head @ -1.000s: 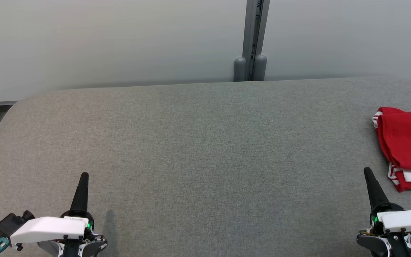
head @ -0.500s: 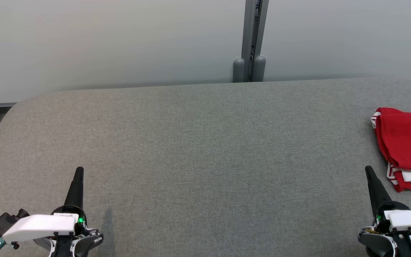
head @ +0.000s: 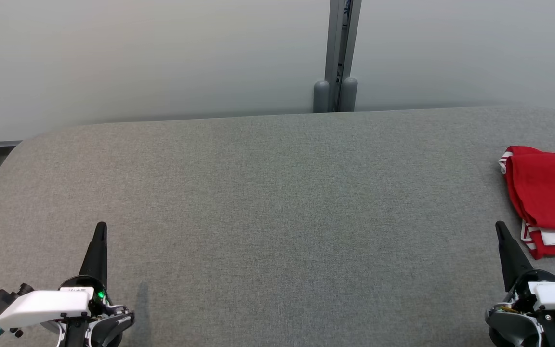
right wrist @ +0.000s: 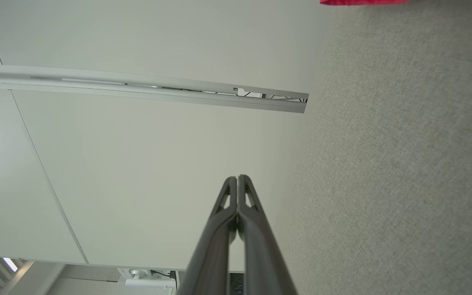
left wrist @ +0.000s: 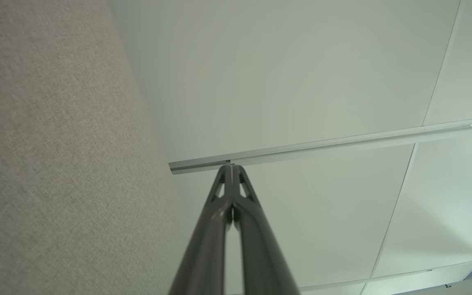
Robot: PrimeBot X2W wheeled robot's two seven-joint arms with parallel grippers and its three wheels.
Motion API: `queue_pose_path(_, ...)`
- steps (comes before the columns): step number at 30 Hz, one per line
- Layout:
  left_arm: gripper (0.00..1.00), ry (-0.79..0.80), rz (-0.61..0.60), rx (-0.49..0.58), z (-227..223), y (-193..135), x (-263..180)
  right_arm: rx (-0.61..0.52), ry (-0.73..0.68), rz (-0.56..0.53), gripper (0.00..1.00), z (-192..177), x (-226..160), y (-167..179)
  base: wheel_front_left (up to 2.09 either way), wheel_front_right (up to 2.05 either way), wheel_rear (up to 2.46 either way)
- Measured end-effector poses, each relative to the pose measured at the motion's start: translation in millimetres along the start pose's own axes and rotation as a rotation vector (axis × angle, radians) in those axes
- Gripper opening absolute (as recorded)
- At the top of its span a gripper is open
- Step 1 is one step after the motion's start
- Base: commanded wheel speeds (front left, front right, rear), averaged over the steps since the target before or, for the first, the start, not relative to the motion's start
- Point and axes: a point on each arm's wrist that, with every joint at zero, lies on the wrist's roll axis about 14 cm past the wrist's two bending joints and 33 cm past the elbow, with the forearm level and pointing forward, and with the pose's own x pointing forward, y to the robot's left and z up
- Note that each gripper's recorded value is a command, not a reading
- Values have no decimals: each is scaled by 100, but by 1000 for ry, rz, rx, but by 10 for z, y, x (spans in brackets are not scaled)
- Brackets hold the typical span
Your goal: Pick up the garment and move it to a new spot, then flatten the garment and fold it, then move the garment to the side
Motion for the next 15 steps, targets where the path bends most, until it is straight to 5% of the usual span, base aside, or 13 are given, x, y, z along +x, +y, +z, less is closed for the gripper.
queue_pose_path(15,0,-3,-40,-70,33,-90,21,74,-1,20,0,25,4,51,0,0,0)
